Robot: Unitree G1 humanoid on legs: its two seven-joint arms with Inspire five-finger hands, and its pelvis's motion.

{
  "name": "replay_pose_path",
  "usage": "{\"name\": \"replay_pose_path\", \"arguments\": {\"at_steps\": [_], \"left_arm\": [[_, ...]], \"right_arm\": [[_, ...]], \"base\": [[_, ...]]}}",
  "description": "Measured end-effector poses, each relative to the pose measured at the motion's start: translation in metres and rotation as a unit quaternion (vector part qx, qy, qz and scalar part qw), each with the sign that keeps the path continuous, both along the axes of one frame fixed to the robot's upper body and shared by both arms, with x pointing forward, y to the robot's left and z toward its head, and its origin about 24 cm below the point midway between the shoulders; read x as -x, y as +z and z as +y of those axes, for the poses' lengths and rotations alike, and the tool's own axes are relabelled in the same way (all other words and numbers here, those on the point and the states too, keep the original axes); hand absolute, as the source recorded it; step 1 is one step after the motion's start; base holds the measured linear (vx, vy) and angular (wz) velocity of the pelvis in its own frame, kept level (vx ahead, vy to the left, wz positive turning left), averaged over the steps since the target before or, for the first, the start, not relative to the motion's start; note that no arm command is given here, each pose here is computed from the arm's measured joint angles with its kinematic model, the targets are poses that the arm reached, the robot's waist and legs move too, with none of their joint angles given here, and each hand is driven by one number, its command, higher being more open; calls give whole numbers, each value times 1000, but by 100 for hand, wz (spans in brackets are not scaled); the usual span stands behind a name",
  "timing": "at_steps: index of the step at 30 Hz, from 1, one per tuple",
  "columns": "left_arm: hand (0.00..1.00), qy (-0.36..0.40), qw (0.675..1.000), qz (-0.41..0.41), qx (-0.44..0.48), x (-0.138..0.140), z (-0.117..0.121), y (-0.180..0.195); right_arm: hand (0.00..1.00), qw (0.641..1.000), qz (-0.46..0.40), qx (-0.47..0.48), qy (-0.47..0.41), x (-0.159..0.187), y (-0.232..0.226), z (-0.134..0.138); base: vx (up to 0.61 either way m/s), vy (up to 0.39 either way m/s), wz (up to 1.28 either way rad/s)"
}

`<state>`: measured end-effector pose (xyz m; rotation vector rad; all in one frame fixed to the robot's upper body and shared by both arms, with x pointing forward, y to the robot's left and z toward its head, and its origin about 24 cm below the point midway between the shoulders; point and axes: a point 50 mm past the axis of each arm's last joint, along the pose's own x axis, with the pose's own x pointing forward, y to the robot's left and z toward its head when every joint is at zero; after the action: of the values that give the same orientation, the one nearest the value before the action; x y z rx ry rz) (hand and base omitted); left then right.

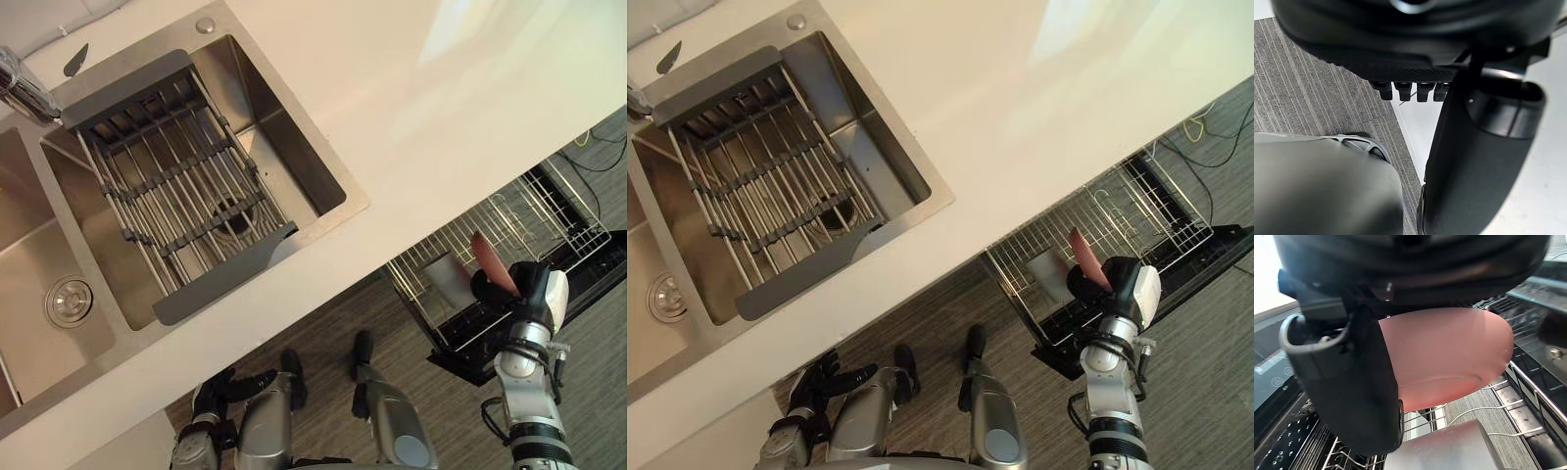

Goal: Walk over to the sink, pick up the cup, carry it to the dishwasher, place the cup inside the dishwasher, then close the dishwasher door

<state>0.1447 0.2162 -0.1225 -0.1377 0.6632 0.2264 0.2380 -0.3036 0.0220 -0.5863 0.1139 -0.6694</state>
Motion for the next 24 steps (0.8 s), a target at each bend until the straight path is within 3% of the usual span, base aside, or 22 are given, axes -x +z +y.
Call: {"name": "replay_pose_path", "arguments": {"at_steps": [1,16,24], "left_arm": [[100,-1,1000,-1,1,0,0,0],[100,-13,1000,-11,7,-7,-4,4],[100,-6,1000,-7,9,-4,-3,2]], "right_arm": [[100,1000,1,2,-1,0,1,-1],[100,999,-34,-10,-23,-11,19,-12],[100,991,-125,0,-43,0,54,-17]], "base": [[0,0,0],[0,0,0],[2,-4,-1]]}}
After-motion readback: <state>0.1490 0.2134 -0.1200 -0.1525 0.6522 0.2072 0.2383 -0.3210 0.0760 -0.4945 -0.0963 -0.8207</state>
